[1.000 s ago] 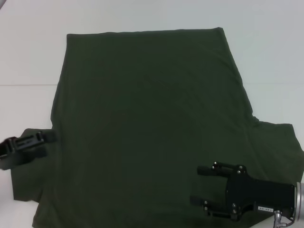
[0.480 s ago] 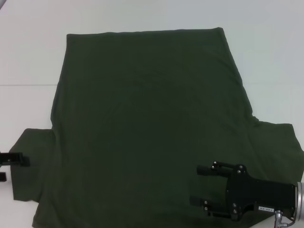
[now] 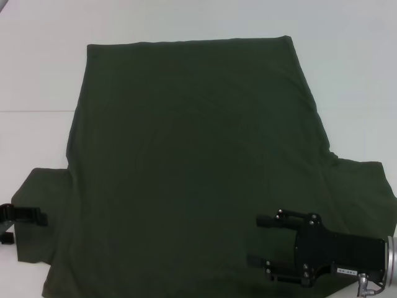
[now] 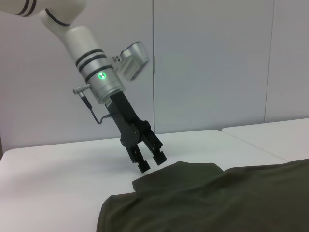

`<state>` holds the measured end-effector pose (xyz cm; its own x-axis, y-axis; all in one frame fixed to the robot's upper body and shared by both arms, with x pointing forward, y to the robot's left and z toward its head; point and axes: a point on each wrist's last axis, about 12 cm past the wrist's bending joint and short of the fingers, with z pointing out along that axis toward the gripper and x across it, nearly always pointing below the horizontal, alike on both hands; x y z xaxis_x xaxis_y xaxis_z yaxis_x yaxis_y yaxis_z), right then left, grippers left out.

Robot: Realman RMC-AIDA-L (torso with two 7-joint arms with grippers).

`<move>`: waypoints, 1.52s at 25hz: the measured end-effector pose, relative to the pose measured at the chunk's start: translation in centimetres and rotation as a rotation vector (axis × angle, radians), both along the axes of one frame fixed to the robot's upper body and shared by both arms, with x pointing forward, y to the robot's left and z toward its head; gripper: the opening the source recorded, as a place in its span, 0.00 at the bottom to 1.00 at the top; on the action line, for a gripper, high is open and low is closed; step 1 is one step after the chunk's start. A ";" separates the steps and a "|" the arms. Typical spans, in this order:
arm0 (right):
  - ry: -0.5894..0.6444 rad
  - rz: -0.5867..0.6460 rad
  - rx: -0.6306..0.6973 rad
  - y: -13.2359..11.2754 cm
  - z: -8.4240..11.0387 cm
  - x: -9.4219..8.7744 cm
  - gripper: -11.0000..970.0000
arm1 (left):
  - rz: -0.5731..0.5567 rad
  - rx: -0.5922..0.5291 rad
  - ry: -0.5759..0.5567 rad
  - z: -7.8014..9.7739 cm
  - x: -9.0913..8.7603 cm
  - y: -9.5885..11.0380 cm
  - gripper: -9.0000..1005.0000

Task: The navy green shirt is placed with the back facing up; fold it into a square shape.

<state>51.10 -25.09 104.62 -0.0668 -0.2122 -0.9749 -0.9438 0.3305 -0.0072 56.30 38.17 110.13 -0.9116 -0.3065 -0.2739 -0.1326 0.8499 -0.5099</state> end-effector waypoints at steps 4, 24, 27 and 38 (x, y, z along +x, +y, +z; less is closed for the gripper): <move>-0.003 0.003 0.000 0.1 0.1 0.1 0.77 | 0.002 0.003 0.000 -0.2 0.2 0.0 0.92; -0.005 0.006 0.000 0.2 0.2 0.2 0.78 | -0.009 0.035 -0.002 -0.6 0.2 0.1 0.92; -0.005 0.005 0.000 0.2 0.2 0.2 0.78 | -0.014 0.030 0.000 -0.7 0.2 -0.1 0.92; -0.005 0.007 0.002 0.2 0.1 0.2 0.77 | -0.021 0.019 0.008 -1.0 0.3 -0.3 0.92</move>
<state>51.30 -24.86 104.77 -0.0605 -0.2107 -0.9757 -0.9459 0.3242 -0.0113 56.63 37.85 109.14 -0.9200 -0.2822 -0.2720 -0.1188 0.8621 -0.4927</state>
